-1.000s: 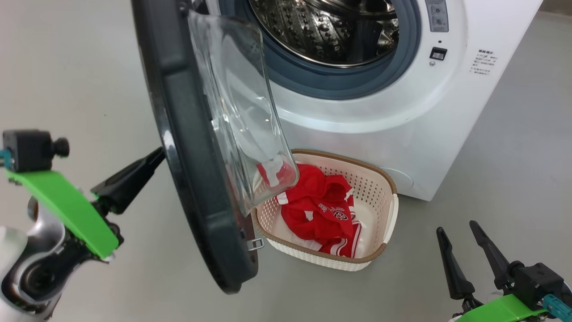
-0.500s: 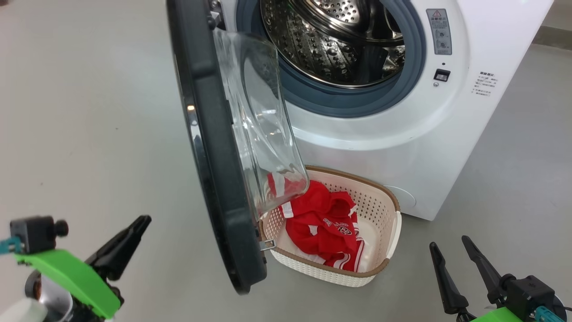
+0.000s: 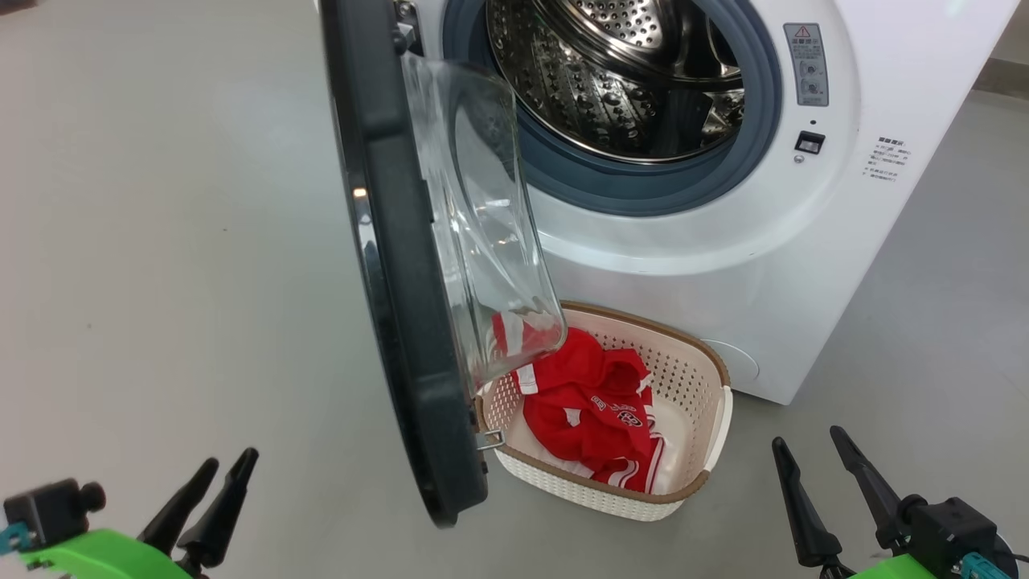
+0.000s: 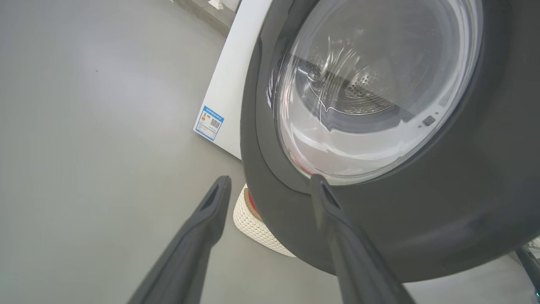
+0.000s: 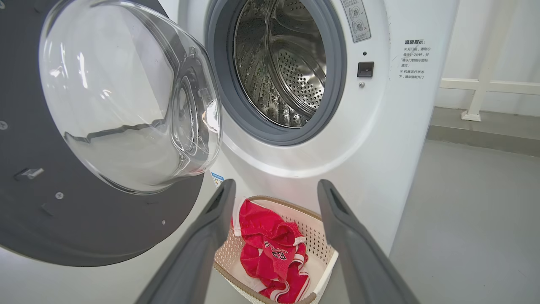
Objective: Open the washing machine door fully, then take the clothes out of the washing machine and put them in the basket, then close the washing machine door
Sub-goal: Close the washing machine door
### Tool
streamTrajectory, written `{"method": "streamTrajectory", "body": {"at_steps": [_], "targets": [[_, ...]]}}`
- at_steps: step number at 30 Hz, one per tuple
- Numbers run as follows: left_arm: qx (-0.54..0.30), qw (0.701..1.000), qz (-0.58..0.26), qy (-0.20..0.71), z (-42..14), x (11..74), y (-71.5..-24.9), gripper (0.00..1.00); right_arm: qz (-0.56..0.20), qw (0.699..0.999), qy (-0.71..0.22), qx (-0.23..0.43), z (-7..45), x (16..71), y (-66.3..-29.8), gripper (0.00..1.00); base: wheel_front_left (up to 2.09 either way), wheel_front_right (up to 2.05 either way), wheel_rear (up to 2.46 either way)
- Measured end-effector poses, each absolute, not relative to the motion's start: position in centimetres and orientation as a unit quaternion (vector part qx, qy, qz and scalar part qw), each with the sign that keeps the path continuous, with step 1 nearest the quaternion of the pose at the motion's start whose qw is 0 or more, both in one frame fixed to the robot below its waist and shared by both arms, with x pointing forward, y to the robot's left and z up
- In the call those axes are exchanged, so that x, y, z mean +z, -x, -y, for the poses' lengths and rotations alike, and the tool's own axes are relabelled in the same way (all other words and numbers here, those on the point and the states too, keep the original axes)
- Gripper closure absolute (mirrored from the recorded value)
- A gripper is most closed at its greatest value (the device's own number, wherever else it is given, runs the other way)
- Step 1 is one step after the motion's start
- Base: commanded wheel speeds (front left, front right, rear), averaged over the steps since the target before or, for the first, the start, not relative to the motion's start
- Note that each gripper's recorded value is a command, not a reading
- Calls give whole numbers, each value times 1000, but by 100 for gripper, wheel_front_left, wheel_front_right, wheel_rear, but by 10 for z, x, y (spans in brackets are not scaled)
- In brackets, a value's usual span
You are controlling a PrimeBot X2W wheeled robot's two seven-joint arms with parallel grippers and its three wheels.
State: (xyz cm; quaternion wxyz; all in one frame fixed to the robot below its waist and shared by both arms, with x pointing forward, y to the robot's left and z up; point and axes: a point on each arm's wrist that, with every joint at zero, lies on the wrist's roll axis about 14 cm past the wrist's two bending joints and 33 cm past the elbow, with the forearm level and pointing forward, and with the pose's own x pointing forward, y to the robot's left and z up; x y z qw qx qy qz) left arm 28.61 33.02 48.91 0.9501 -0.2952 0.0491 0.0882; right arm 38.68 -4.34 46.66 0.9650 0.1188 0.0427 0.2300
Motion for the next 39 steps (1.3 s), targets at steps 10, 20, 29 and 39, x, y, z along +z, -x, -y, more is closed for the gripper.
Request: {"method": "streamTrajectory", "body": {"at_steps": [10,20,29,39], "targets": [[161,937,-26,310,-347,469,-265,0,-45,965,-116,229,45,465,-386,0,0,0,0],[202,939,-17,276,-348,454,-244,0,-41,966,-114,227,47,468,-386,0,0,0,0],[212,956,3,204,-342,464,-242,0,-38,967,-114,224,50,470,-387,0,0,0,0],[219,970,18,102,-338,481,-237,0,-28,968,-116,220,53,476,-388,0,0,0,0]]}}
